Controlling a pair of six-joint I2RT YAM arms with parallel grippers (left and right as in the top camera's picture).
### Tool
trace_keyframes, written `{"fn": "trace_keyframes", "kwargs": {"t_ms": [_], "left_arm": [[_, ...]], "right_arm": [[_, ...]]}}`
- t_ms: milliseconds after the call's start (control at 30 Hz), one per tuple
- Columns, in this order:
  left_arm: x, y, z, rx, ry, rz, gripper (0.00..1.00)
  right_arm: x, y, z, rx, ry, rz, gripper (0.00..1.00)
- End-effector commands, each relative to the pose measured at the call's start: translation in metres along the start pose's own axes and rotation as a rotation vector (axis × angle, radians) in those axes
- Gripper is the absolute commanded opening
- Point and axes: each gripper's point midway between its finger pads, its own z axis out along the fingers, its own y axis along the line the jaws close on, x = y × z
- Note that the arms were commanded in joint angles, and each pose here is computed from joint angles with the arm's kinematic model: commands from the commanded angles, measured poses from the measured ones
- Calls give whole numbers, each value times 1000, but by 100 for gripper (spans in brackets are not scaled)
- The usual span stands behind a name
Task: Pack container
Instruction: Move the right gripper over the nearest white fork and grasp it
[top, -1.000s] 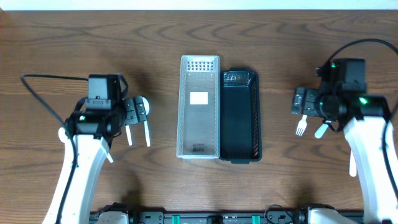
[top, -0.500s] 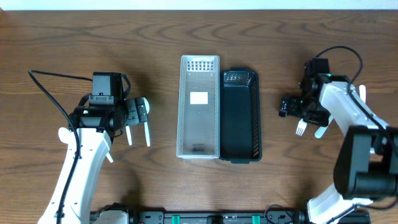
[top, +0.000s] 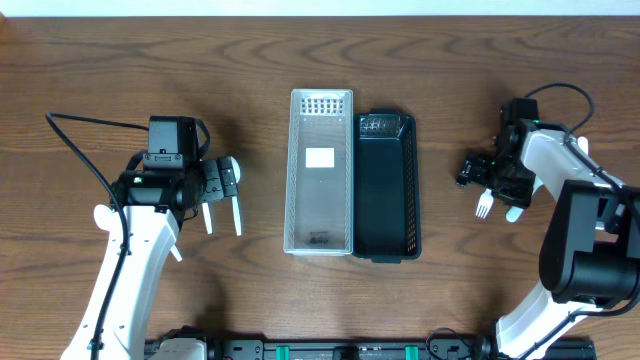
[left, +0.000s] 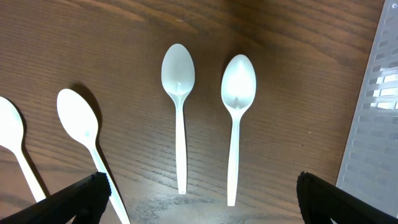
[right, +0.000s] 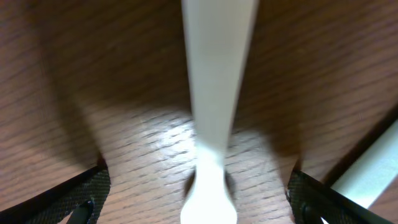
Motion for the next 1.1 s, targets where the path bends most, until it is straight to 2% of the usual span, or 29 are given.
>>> {"fn": "trace_keyframes", "kwargs": {"t_ms": [0, 100, 267, 367, 467, 567, 667, 800, 1067], "left_arm": [[-7, 1, -3, -1, -16, 2, 98], [-6, 1, -3, -1, -15, 2, 98], [-6, 1, -3, 0, -15, 2, 98], [-6, 1, -3, 0, -15, 2, 98], [-6, 1, -3, 0, -15, 2, 98], [-6, 1, -3, 0, -15, 2, 98], [-6, 1, -3, 0, -15, 2, 98], [-6, 1, -3, 0, -15, 2, 98], [-6, 1, -3, 0, -15, 2, 98]], "right_arm": [[11, -9, 12, 28, 43, 44, 93], [15, -10, 14, 32, 54, 41, 89], [25, -10, 14, 44, 89, 31, 70], [31, -8, 13, 52, 107, 19, 54], [34, -6, 13, 55, 114, 10, 50], [35, -6, 13, 57, 119, 7, 40], [36, -6, 13, 57, 120, 7, 39], [35, -6, 13, 57, 120, 7, 29], [33, -5, 13, 55, 112, 7, 17]]}}
